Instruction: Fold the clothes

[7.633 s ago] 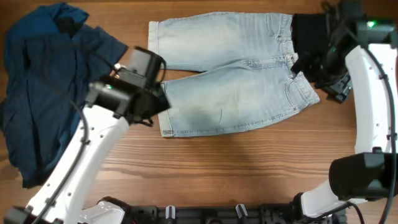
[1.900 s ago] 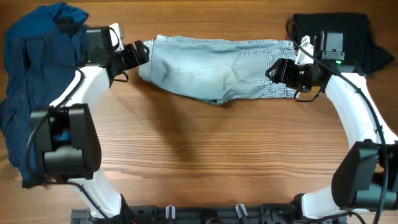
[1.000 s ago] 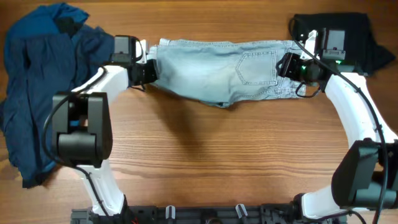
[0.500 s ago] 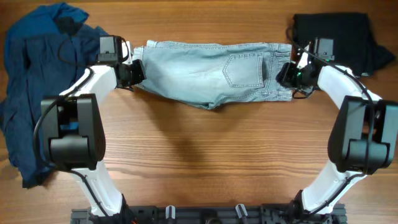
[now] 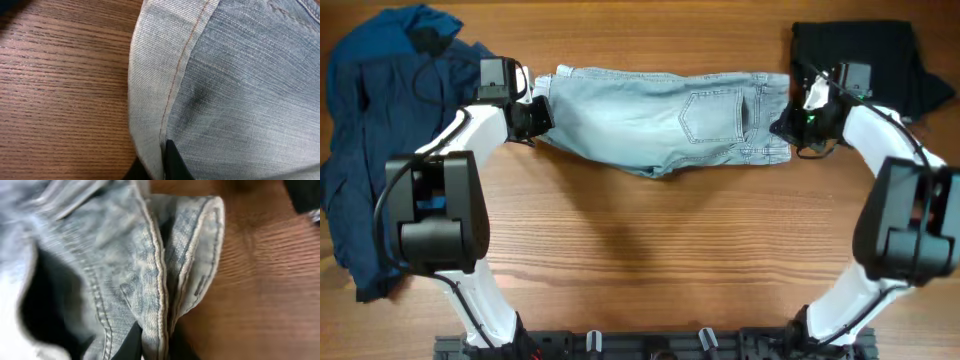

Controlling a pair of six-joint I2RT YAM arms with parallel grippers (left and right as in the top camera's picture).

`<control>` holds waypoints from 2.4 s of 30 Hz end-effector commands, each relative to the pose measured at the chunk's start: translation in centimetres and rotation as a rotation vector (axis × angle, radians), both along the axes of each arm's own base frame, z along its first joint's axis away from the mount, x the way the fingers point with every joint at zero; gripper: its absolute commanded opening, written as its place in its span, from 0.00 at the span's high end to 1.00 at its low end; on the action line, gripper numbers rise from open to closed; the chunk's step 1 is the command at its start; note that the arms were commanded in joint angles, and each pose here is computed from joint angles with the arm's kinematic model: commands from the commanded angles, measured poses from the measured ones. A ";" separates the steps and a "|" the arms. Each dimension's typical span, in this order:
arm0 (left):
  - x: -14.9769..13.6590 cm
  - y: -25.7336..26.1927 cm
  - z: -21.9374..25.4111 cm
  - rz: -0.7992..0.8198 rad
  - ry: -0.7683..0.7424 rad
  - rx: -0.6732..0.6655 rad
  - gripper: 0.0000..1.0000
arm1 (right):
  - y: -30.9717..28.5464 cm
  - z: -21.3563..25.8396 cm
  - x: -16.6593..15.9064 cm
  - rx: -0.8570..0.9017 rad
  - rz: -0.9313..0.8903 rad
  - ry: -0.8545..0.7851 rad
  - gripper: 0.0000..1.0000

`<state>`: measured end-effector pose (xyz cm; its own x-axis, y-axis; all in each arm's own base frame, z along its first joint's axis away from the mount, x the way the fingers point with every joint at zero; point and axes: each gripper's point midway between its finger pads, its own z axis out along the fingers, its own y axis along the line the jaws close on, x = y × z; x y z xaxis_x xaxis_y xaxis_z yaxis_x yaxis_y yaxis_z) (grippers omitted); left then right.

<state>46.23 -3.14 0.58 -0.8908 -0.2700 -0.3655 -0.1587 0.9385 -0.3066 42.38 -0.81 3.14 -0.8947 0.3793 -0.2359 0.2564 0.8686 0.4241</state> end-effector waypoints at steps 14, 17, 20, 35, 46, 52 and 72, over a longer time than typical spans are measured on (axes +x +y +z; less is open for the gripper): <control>0.2 0.0 1.0 -0.006 -0.028 0.053 0.96 | 29.5 10.7 -1.8 0.136 0.507 -0.424 0.96; 0.1 0.0 1.0 -0.007 -0.028 0.053 0.96 | 33.5 9.1 -1.3 0.196 0.421 -0.429 0.96; 0.2 0.0 1.0 -0.006 -0.028 0.053 0.96 | 35.4 8.9 -0.6 0.278 0.361 -0.441 0.96; 0.1 0.0 1.0 -0.006 -0.028 0.053 0.96 | 39.1 8.2 1.7 0.485 0.168 -0.489 0.01; 0.5 8.2 15.8 0.277 -0.318 0.031 0.00 | 33.0 10.0 4.1 0.450 0.253 -0.496 0.01; -0.5 3.6 20.0 0.178 -0.388 -0.033 0.00 | 24.2 5.0 4.3 0.342 0.245 -0.290 0.01; 1.5 -0.8 3.2 0.133 -0.108 0.221 0.76 | 24.9 1.2 1.6 0.234 0.292 -0.173 0.01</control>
<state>47.67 -5.03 4.18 -0.8102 -0.2799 -0.5151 -0.2333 0.9600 -0.1547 43.53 23.63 4.35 -0.9390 0.1608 -0.3041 -0.0842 0.7496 0.6565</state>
